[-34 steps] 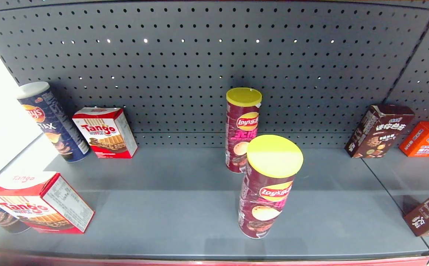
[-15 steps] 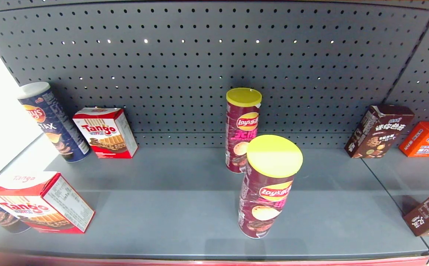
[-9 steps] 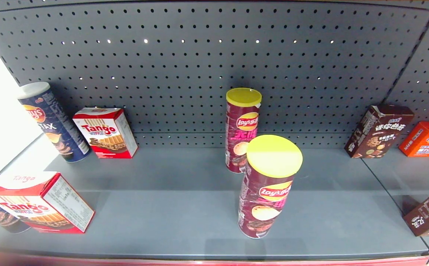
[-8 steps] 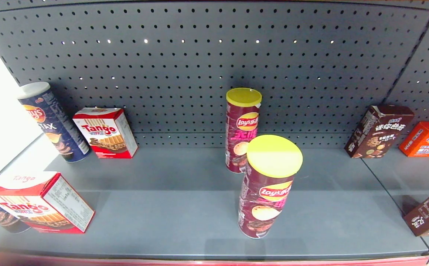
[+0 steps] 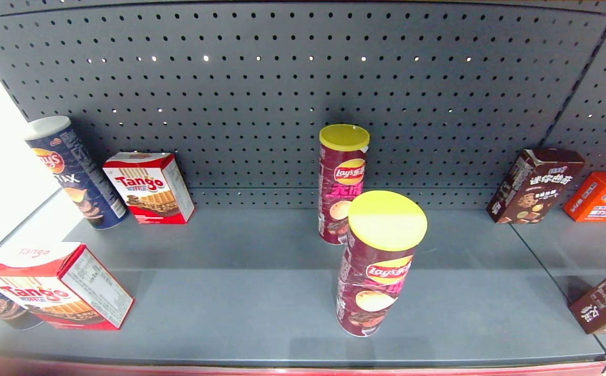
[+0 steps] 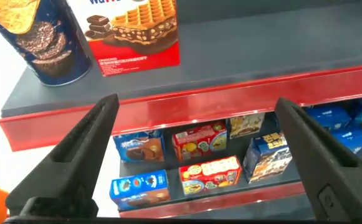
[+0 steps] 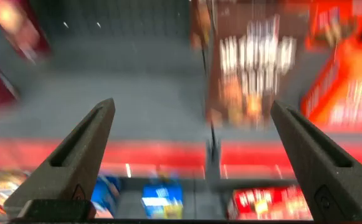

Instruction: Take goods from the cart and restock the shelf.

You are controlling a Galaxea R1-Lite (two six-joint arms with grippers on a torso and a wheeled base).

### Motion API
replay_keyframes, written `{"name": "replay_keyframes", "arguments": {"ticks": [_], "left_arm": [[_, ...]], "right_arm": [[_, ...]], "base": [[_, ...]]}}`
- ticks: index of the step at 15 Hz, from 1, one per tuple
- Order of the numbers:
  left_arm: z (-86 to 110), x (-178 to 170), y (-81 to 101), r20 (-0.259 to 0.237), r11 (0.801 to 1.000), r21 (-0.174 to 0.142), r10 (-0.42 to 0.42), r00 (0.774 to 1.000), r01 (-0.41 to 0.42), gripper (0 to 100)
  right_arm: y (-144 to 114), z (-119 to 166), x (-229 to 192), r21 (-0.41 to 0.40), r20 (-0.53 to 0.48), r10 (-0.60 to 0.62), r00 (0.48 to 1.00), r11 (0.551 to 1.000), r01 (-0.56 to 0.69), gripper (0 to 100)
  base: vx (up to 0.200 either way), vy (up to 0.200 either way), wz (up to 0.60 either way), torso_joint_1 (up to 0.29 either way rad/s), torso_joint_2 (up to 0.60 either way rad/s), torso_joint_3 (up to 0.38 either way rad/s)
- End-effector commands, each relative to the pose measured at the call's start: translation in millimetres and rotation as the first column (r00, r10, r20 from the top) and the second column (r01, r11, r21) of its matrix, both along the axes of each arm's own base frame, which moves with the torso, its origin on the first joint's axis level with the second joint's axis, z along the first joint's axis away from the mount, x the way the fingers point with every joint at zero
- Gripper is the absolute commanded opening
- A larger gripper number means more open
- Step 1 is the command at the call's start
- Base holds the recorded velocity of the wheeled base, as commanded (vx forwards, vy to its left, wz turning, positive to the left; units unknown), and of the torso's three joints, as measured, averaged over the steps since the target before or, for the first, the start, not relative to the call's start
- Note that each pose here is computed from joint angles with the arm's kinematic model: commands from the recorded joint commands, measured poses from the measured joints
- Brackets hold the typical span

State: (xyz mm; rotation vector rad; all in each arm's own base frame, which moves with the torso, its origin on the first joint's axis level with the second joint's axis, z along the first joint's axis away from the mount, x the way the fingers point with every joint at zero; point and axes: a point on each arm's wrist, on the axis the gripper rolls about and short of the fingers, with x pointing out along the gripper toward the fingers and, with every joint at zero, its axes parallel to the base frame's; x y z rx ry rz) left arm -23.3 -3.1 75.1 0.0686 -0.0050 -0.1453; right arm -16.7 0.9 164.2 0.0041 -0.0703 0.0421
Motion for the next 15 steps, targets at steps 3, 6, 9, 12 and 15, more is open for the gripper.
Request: {"name": "replay_keyframes", "arguments": {"ticks": [3, 6, 9, 12, 15], "left_arm": [[0.1, 0, 0.0, -0.003, 1.000, -0.001, 0.000, 1.000, 0.000, 100], [0.1, 0, 0.0, -0.003, 1.000, -0.001, 0.000, 1.000, 0.000, 100], [0.1, 0, 0.0, -0.003, 1.000, -0.003, 0.001, 1.000, -0.001, 100], [0.1, 0, 0.1, -0.005, 1.000, -0.012, 0.006, 1.000, -0.006, 100], [0.1, 0, 0.1, -0.005, 1.000, -0.010, 0.004, 1.000, -0.004, 100]], "right_arm": [[16, 83, 84, -0.090, -0.151, 0.274, 0.950, 0.953, -0.289, 100], [39, 73, 117, -0.128, -0.262, 0.395, 0.881, 0.890, -0.437, 100], [64, 59, 155, -0.122, -0.314, 0.447, 0.838, 0.856, -0.502, 100], [84, 46, 178, -0.122, -0.348, 0.478, 0.806, 0.830, -0.545, 100], [103, 36, 185, -0.126, -0.400, 0.522, 0.753, 0.783, -0.610, 100]], "base": [[0.000, 0.000, 0.00, 0.000, 0.00, 0.000], [0.000, 0.000, 0.00, 0.000, 0.00, 0.000], [0.000, 0.000, 0.00, 0.000, 0.00, 0.000], [0.000, 0.000, 0.00, 0.000, 0.00, 0.000], [0.000, 0.000, 0.00, 0.000, 0.00, 0.000]]}}
